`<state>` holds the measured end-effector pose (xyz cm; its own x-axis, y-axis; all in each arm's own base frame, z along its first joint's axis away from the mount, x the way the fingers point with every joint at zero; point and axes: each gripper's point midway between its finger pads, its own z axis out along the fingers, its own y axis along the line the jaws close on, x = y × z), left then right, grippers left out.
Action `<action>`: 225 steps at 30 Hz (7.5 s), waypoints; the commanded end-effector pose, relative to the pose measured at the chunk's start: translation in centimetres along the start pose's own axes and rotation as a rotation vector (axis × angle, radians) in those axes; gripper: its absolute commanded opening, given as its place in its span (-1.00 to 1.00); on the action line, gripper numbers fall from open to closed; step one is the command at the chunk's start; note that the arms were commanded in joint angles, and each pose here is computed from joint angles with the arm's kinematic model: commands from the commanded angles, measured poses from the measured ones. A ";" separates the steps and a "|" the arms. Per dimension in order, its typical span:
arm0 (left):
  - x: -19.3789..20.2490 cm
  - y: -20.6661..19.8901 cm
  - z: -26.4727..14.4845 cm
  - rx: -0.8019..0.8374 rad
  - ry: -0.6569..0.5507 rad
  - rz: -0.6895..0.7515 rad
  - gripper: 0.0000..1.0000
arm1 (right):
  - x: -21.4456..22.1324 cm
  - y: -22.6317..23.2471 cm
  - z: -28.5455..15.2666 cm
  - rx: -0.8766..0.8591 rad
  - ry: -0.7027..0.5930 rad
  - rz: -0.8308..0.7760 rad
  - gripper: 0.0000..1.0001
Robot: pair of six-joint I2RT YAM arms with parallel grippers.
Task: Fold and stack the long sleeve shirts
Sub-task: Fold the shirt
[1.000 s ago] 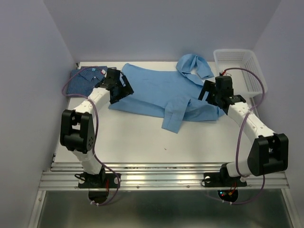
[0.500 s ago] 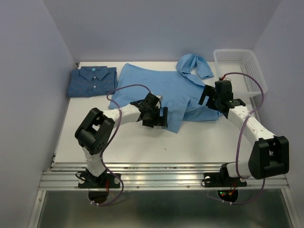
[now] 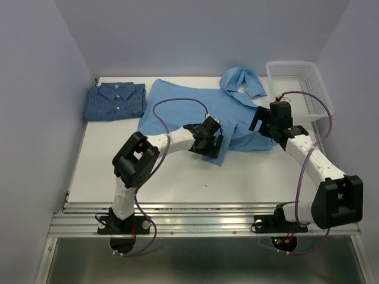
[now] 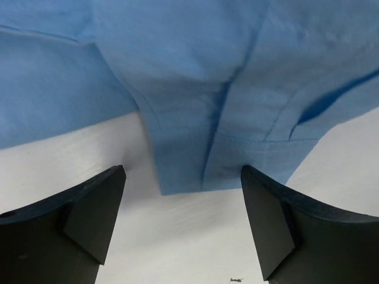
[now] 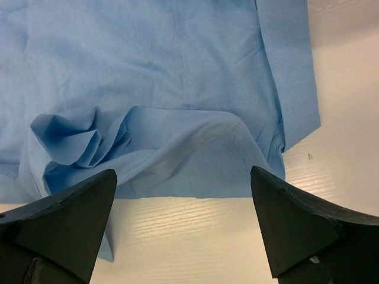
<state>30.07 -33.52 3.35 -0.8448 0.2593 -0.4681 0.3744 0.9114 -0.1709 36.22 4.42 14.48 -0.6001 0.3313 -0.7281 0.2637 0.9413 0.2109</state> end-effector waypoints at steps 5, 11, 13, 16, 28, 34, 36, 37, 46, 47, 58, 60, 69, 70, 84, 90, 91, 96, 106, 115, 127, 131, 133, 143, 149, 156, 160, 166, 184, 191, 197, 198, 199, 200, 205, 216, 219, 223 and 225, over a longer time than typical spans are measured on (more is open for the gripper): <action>3.9 0.1 1.6 -0.133 0.105 0.111 0.22 | -1.5 -1.2 -1.2 0.047 -0.094 0.024 1.00; 3.6 1.8 1.5 -0.218 0.066 0.077 -1.00 | -1.3 -1.6 -1.4 0.055 -0.102 0.020 1.00; 1.5 2.7 0.4 -0.275 -0.002 0.051 -1.00 | -0.9 -1.7 -1.2 0.054 -0.094 0.015 1.00; -2.8 3.9 -2.5 -0.347 -0.131 0.002 -1.00 | -0.7 -1.6 -1.0 0.050 -0.088 0.013 1.00; -18.8 12.4 -12.4 -0.508 -0.454 -0.152 -1.00 | 0.2 -1.2 -0.9 -0.001 -0.077 -0.029 1.00; -27.2 11.8 -15.2 -0.473 -0.598 -0.054 -1.00 | 0.4 0.8 -0.2 -0.102 -0.059 -0.035 1.00; -29.2 11.1 -16.0 -0.459 -0.647 -0.015 -1.00 | 0.4 1.1 0.0 -0.113 -0.055 -0.039 1.00; -30.9 10.2 -16.4 -0.420 -0.699 0.006 -1.00 | 0.5 1.2 0.2 -0.117 -0.051 -0.039 1.00; -36.2 7.0 -18.4 -0.313 -0.909 0.218 -1.00 | 0.9 3.2 2.3 -0.197 -0.008 -0.058 1.00; -36.5 7.0 -18.8 -0.320 -0.922 0.225 -1.00 | 1.3 4.7 2.1 -0.280 0.022 -0.067 1.00; -39.3 6.3 -24.6 -0.309 -1.113 0.177 -1.00 | 3.5 12.8 6.2 -0.661 0.170 -0.078 1.00; -39.2 5.8 -23.5 -0.287 -1.098 0.203 -1.00 | 3.5 13.2 7.7 -0.659 0.192 -0.072 1.00; -36.6 5.7 -18.1 -0.243 -0.936 0.237 -1.00 | 0.3 9.6 14.4 -0.298 0.085 -0.008 1.00; -36.4 5.8 -18.1 -0.244 -0.929 0.230 -1.00 | -0.2 9.6 13.9 -0.298 0.074 -0.015 1.00; -32.3 6.1 -15.2 -0.193 -0.766 0.123 -1.00 | 1.0 -0.9 5.6 0.123 0.041 0.073 1.00; -31.2 6.1 -12.6 -0.172 -0.722 0.101 -1.00 | 2.1 -6.1 5.0 0.258 0.058 0.181 1.00; -31.0 6.1 -12.1 -0.172 -0.715 0.101 -1.00 | 2.2 -6.0 5.1 0.255 0.063 0.181 1.00; -29.0 6.8 -9.5 -0.174 -0.665 0.068 -1.00 | 3.9 -5.7 7.0 0.249 0.135 0.179 1.00; -19.8 9.4 0.4 -0.129 -0.444 -0.064 -1.00 | 3.4 -8.5 8.0 0.355 0.086 0.166 -0.58; -18.5 9.6 1.7 -0.036 -0.416 -0.114 -1.00 | 4.4 -10.4 5.1 0.395 0.091 0.137 -0.86; -22.6 7.4 -9.1 0.004 -0.449 0.043 -1.00 | 5.5 -12.6 3.5 0.495 0.074 0.136 0.89; -19.2 10.3 -10.8 -0.133 -0.420 0.014 -1.00 | 5.2 -12.5 3.3 0.492 0.059 0.146 1.00; -18.4 11.2 -12.8 -0.176 -0.453 0.019 -1.00 | 4.6 -12.2 2.9 0.473 0.034 0.162 1.00; -8.9 17.2 -12.3 -0.441 -0.271 -0.008 -1.00 | 2.1 -11.1 1.5 0.383 -0.136 0.248 1.00; -7.5 16.9 -12.8 -0.435 -0.220 -0.087 -1.00 | 2.2 -11.2 1.6 0.387 -0.142 0.260 1.00; -4.7 17.4 -14.5 -0.428 -0.234 -0.112 -1.00 | 0.5 -10.5 0.9 0.343 -0.213 0.294 1.00; -1.6 19.3 -13.1 -0.519 -0.114 -0.136 -1.00 | -0.7 -10.1 -0.2 0.289 -0.299 0.322 1.00; -2.1 21.1 -12.4 -0.622 -0.070 -0.154 -1.00 | -1.1 -10.2 -1.2 0.276 -0.336 0.317 1.00; -4.6 22.2 -12.5 -0.701 -0.017 -0.163 -1.00 | -3.9 -1.3 0.8 -0.164 -0.276 0.181 1.00; -2.9 23.4 -13.6 -0.732 -0.009 -0.186 -1.00 | -2.1 -1.1 2.4 -0.156 -0.172 0.203 1.00; -2.2 25.0 -13.6 -0.741 0.006 -0.199 -1.00 | -1.7 -1.9 2.1 -0.124 -0.180 0.194 1.00; -2.0 25.3 -13.2 -0.747 0.021 -0.194 -1.00 | -1.6 -1.9 2.1 -0.127 -0.178 0.195 1.00; -1.9 25.3 -12.9 -0.749 0.026 -0.188 -1.00 | -1.6 -1.9 2.1 -0.126 -0.176 0.196 1.00; -1.8 25.6 -12.7 -0.756 0.032 -0.183 -1.00 | -1.6 -1.8 2.1 -0.131 -0.176 0.195 1.00; -3.0 25.5 -11.8 -0.728 0.029 -0.194 -1.00 | -1.5 -0.3 1.7 -0.194 -0.127 0.218 1.00; -3.7 24.9 -11.7 -0.685 -0.009 -0.214 -1.00 | 3.3 0.5 -0.5 -0.221 0.091 0.380 1.00; -3.3 24.7 -11.3 -0.670 -0.008 -0.218 -1.00 | 4.5 1.0 -0.3 -0.249 0.131 0.420 1.00; -3.2 24.7 -11.1 -0.666 -0.010 -0.219 -1.00 | 3.9 2.3 1.4 -0.306 0.129 0.483 1.00; -3.3 24.7 -11.1 -0.666 -0.014 -0.218 -1.00 | 4.2 2.4 2.8 -0.290 0.155 0.521 0.97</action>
<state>37.75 -8.43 9.59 -0.8825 0.0609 -0.4664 -0.1005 0.9442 0.3136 34.78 7.30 10.50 -0.5804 0.6878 -0.4359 0.3360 0.6899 0.6412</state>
